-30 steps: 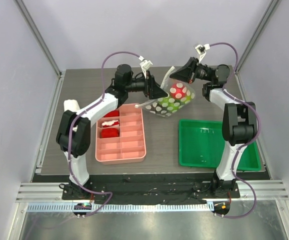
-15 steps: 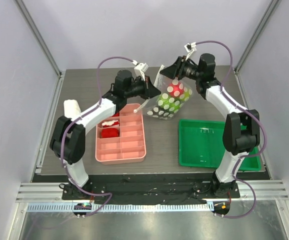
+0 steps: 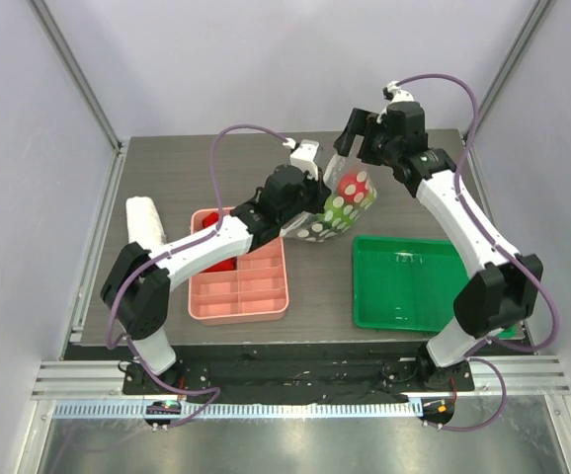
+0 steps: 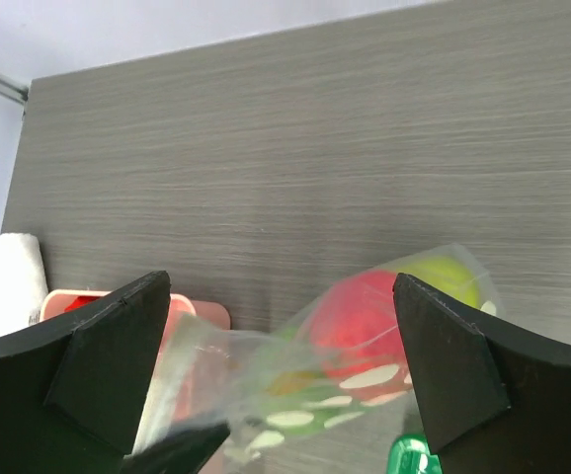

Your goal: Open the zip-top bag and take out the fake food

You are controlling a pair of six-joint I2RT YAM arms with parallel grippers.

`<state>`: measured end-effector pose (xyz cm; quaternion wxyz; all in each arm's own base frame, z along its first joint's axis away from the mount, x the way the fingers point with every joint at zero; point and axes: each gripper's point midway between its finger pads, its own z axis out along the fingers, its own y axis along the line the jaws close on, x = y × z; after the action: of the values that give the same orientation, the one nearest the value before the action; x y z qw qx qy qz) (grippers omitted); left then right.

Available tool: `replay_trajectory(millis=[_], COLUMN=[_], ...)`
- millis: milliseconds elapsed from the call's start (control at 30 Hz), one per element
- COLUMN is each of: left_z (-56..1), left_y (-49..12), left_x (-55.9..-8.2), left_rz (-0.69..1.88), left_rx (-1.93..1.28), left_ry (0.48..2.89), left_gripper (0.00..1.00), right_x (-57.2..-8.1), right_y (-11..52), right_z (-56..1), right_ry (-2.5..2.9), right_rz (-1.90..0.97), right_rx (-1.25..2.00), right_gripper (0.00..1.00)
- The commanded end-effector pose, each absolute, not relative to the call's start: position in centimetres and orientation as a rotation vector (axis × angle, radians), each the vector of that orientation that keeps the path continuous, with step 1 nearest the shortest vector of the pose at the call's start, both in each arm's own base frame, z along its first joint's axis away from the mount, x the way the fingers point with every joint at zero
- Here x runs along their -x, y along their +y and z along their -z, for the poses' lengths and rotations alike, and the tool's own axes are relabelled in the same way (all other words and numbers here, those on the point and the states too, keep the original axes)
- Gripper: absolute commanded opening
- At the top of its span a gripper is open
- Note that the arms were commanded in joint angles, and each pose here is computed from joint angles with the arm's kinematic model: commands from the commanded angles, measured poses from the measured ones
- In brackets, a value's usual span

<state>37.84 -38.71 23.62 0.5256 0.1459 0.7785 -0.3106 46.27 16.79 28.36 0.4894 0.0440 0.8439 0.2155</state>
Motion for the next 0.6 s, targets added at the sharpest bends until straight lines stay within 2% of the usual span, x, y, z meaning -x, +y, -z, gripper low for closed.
replay_trajectory(millis=[0, 167, 367, 433, 500, 567], left_z=[-26.9, -26.1, -26.5, -26.5, -26.6, -26.6], left_y=[-37.2, -37.5, -37.6, -37.7, -38.1, -38.4], left_x=[-38.3, -37.9, -37.6, -37.4, -37.1, -36.8], left_rz=[0.586, 0.536, 0.506, 0.51, 0.525, 0.539], left_rx=[-0.247, -0.214, -0.196, -0.198, -0.216, -0.236], left_ry=[1.782, 1.803, 1.789, 1.79, 1.789, 1.792], left_gripper=[0.0, 0.0, 0.0, 0.0, 0.0, 0.0], right_x=[-43.4, -41.3, -39.6, -39.6, -39.7, -39.8], right_y=[14.7, 15.8, 16.1, 17.3, 18.0, 18.3], right_z=[-32.2, -32.0, -30.1, -29.9, -29.2, -28.3], right_ry=[1.973, 1.962, 1.985, 1.959, 1.979, 1.998], right_rz=[-0.402, -0.506, -0.448, -0.519, -0.548, -0.563], right_rx=[-0.112, -0.203, -0.453, -0.45, -0.468, -0.48], right_gripper=[1.0, 1.0, 1.0, 0.91, 0.9, 0.8])
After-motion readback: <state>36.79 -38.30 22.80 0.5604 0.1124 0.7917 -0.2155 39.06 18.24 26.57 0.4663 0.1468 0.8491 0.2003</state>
